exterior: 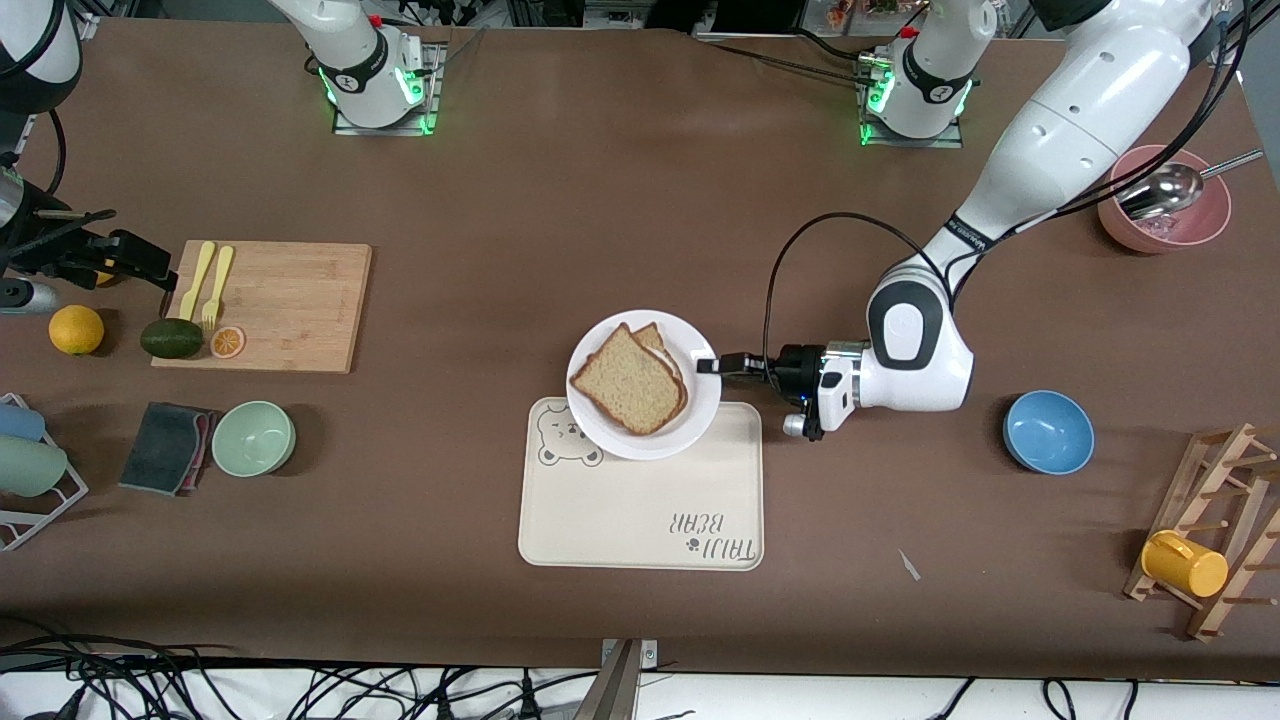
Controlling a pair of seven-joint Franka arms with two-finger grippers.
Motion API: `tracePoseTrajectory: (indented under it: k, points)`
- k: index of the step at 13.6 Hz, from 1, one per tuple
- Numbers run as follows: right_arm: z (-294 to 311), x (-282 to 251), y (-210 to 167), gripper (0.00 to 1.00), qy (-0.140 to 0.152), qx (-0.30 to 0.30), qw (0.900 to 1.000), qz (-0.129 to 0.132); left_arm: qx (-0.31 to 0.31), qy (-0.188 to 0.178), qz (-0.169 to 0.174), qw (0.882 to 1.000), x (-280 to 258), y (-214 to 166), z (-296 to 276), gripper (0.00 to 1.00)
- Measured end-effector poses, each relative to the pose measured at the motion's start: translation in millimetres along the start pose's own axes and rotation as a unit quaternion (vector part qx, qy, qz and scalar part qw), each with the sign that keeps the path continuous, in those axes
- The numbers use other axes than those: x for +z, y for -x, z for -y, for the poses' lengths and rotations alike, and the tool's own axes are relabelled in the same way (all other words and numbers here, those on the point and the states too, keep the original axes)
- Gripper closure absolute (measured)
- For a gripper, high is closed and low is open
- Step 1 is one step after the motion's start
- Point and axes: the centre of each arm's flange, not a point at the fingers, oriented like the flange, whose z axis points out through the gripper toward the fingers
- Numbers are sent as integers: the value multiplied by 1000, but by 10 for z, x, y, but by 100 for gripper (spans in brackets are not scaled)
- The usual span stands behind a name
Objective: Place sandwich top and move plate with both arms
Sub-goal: 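Slide the held plate onto the cream bear tray with the left gripper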
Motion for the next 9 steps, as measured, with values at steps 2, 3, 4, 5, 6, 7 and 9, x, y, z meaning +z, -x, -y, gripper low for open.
tracePoseTrajectory:
  k: [2,3,4,5,6,7,9]
  points:
    - [0,0,0,0,0,0,1000,0,-6,4,-5,1000,55,-125,0,96]
    - [-1,0,0,0,0,0,1000,0,-10,2,-9,1000,68,-193,4,96]
    - [-1,0,0,0,0,0,1000,0,-13,-4,-14,1000,73,-256,31,96]
    - [-1,0,0,0,0,0,1000,0,-13,-11,-18,1000,82,-306,76,96]
    - [-1,0,0,0,0,0,1000,0,-15,-17,-19,1000,100,-338,120,96]
    - [-1,0,0,0,0,0,1000,0,-17,-19,-22,999,107,-375,155,96]
    - [-1,1,0,0,0,0,1000,0,-18,-16,-30,999,75,-482,222,96]
